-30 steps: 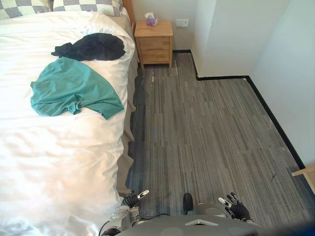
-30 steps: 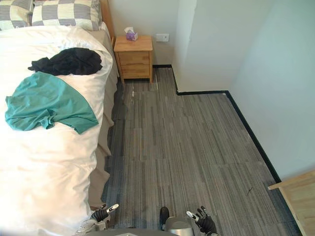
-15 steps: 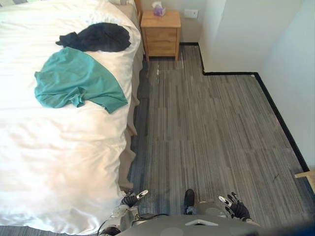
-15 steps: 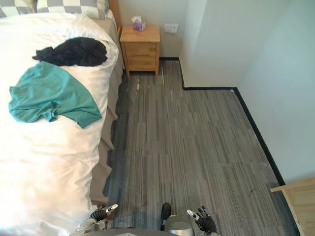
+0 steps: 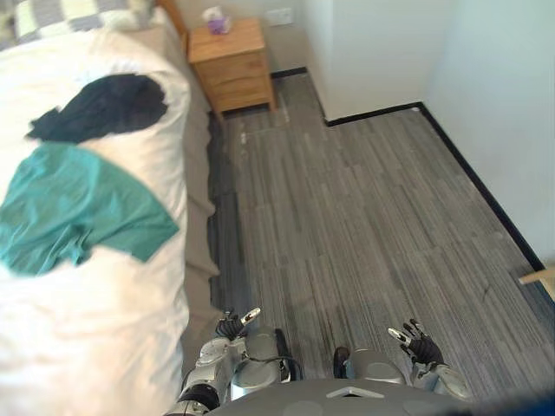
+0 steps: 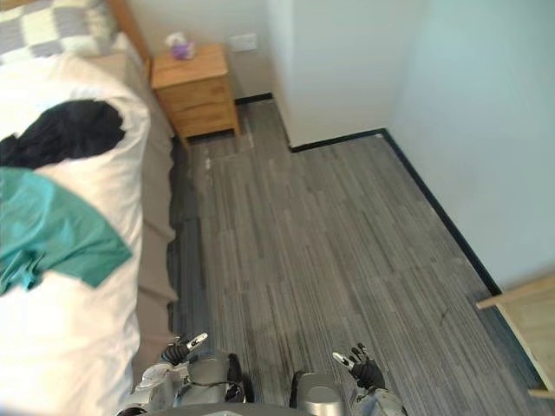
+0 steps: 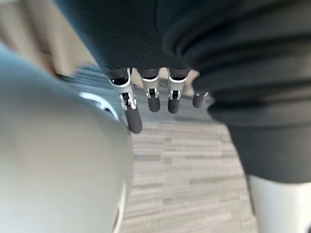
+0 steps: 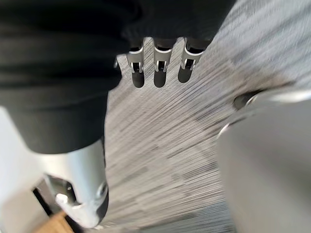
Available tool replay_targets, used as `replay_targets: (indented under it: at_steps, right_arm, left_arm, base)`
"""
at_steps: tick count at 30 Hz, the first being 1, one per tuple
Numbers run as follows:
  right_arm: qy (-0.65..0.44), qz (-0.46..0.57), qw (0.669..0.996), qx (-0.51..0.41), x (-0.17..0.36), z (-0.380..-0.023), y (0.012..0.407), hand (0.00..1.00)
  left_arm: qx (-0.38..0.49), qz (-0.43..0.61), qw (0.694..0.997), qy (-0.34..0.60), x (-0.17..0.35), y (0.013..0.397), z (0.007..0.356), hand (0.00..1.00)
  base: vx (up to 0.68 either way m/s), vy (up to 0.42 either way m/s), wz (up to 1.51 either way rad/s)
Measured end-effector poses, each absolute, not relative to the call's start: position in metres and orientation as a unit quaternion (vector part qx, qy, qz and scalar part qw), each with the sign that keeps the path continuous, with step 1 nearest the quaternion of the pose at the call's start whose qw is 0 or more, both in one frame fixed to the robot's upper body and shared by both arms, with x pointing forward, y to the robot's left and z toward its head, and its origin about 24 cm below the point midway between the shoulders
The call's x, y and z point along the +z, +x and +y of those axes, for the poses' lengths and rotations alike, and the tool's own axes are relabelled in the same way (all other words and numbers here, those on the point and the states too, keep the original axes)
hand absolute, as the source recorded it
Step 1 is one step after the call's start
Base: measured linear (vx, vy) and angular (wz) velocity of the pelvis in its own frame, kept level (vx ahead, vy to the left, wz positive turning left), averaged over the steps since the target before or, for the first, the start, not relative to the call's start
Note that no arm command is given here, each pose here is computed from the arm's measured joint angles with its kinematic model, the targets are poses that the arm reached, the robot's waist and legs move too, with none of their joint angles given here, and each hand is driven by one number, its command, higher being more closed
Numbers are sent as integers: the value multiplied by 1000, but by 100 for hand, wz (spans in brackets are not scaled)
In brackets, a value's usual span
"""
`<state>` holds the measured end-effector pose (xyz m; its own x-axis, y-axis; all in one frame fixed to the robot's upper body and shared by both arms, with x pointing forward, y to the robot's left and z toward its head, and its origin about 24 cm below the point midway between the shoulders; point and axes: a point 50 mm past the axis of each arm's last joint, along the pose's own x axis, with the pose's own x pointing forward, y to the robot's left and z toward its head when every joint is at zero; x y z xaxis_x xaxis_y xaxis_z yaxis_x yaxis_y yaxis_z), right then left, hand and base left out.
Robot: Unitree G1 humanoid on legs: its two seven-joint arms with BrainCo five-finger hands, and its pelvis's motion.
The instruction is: Tidy the bed and pick cloth on bed and put in laundry
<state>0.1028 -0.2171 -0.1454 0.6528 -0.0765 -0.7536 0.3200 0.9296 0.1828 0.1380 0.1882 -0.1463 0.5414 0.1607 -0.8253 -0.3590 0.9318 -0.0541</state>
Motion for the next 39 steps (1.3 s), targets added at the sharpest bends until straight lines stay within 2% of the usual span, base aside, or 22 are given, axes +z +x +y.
replay_targets:
  at_steps: [4,10,19,25,29,32,36,39]
  right_arm:
    - [152,418,889,-109,-149,-217,91,0]
    - [124,398,906,-73,-143,-212,120,0]
    - [158,380,907,-89,-141,-207,126,0]
    - [192,360,908,-97,-139,-206,127,0]
    - [213,375,896,-107,-145,-201,105,0]
    - [196,352,909,-106,-138,-210,121,0]
    - [177,356,912,-100,-135,-216,126,0]
    - [149,375,912,-80,-137,-217,119,0]
  left_arm:
    - [176,463,858,-134,-149,129,197,0]
    - [200,439,858,-177,-146,136,201,0]
    - [170,487,849,-118,-153,118,201,0]
    - [151,478,857,-118,-150,134,192,0]
    - [157,485,854,-102,-150,133,199,0]
    - [137,490,854,-108,-151,135,184,0]
    - [152,506,842,-113,-155,129,184,0]
    - [170,489,846,-124,-154,129,189,0]
  base:
    - [349,212,-5]
    - [495,300,8]
    - [479,182,36]
    - [372,-109,50]
    - [465,-310,86]
    - [518,-393,42]
    - [375,-289,6]
    - [366,-202,5]
